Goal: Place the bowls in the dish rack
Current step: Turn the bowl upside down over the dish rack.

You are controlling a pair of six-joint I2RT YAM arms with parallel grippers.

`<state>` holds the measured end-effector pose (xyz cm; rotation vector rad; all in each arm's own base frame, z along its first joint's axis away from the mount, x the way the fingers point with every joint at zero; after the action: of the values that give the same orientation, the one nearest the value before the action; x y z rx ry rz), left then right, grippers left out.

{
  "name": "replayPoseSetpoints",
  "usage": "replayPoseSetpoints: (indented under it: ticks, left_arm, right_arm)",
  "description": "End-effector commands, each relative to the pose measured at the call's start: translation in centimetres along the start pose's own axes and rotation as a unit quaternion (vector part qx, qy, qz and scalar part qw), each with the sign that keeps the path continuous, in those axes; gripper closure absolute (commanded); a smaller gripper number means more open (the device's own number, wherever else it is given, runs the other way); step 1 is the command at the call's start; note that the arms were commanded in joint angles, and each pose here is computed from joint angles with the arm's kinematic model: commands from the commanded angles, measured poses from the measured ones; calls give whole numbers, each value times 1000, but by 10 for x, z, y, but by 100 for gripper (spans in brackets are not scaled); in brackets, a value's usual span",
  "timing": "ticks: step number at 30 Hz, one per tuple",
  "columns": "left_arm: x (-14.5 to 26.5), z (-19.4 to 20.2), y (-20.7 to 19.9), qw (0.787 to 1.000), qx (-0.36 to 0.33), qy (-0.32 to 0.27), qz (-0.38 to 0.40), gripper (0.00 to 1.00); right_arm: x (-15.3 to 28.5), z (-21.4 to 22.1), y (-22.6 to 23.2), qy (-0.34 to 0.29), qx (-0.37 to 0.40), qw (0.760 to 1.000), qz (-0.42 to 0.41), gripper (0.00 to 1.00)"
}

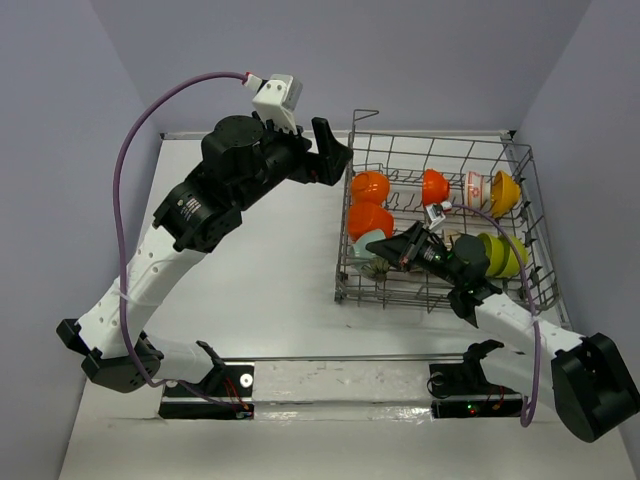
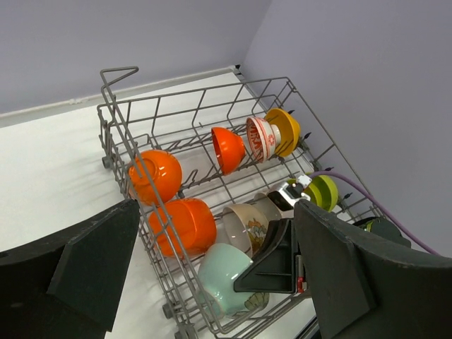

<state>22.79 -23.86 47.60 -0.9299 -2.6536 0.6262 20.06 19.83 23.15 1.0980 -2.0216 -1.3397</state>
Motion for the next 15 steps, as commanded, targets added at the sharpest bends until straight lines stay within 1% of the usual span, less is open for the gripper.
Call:
replayPoseSetpoints:
  ticks: [1, 10, 15]
  left_arm:
    - [-2, -10, -5, 1000, 5, -22, 16, 1]
    - [-5, -8, -6, 1000, 7, -20, 19, 1]
    - [-8, -6, -5, 1000, 6, -16, 17, 1]
  right_arm:
    - [2, 6, -10, 3, -3, 1000, -11, 99]
    - [0, 12, -27, 16, -10, 999, 27, 99]
    - [-3, 5, -35, 10, 18, 997, 77, 99]
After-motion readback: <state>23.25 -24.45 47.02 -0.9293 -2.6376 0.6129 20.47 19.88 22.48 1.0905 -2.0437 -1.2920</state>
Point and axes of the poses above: each gripper's point midway between its finger pads, its own x axis back along the fingers, its own y axis along the line the jaws close on, z = x × y, the point moved 6 cm from there along x, back along the fingers, and after that the axes turned 8 degrees about x, right-handed, at the moved point
